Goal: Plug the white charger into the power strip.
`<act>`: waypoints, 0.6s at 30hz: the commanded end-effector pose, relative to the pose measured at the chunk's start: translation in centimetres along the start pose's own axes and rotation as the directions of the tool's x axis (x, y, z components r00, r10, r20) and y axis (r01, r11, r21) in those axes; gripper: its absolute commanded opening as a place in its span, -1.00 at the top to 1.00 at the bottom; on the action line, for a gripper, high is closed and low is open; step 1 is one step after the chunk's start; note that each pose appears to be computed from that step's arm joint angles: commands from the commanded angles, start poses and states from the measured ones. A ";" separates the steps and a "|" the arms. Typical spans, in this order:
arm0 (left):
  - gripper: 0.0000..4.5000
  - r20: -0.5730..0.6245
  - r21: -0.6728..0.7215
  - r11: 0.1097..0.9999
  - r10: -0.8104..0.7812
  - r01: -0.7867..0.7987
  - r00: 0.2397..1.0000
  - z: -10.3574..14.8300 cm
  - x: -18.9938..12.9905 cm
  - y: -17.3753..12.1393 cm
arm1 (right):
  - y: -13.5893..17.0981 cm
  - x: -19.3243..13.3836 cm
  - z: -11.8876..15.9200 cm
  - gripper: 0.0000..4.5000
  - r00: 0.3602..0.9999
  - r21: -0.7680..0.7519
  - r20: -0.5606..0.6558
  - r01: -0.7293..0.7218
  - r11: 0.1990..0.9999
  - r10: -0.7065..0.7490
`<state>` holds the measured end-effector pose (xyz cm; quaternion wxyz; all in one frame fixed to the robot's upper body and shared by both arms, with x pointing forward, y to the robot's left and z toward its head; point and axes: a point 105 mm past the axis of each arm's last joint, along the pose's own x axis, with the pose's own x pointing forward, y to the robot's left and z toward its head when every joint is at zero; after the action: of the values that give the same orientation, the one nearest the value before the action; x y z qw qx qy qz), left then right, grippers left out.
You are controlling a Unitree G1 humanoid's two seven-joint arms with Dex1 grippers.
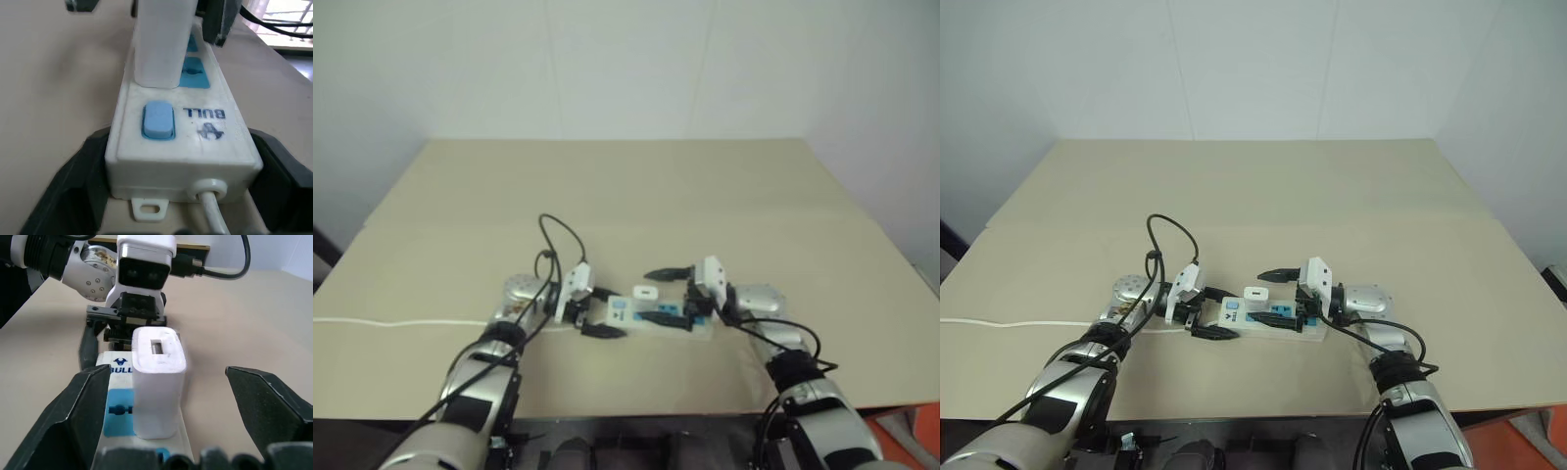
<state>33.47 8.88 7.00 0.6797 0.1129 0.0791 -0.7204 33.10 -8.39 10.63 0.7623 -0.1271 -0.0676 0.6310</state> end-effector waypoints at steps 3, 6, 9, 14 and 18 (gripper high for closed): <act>-0.98 0.050 0.025 1.000 0.006 -0.007 0.999 1.1 -0.6 0.1 | 0.8 -1.2 -1.9 -1.00 0.997 0.065 -0.076 -0.010 0.998 0.015; -0.98 0.094 0.103 0.993 0.047 -0.057 0.994 2.1 -1.7 0.3 | 0.7 -1.9 -1.0 -1.00 0.998 0.054 -0.061 -0.014 0.998 0.017; -0.98 0.128 0.137 0.987 0.065 -0.082 0.990 3.7 -3.7 0.0 | 0.4 -3.5 0.8 -1.00 0.999 -0.014 -0.038 0.010 1.000 -0.011; -0.98 0.143 0.140 0.986 0.068 -0.088 0.987 6.0 -8.0 -2.3 | -0.2 -8.5 4.2 -1.00 0.992 -0.135 -0.088 0.079 0.988 -0.092; -0.98 0.074 0.144 0.982 0.113 -0.122 0.991 5.5 -10.4 -3.2 | 0.2 -12.3 5.8 -1.00 0.974 -0.151 -0.199 0.079 0.985 -0.109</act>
<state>30.79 17.07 14.41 0.7112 0.1383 0.0056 -0.6892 29.69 -19.02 15.36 0.7863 -0.2314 -0.0330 0.5720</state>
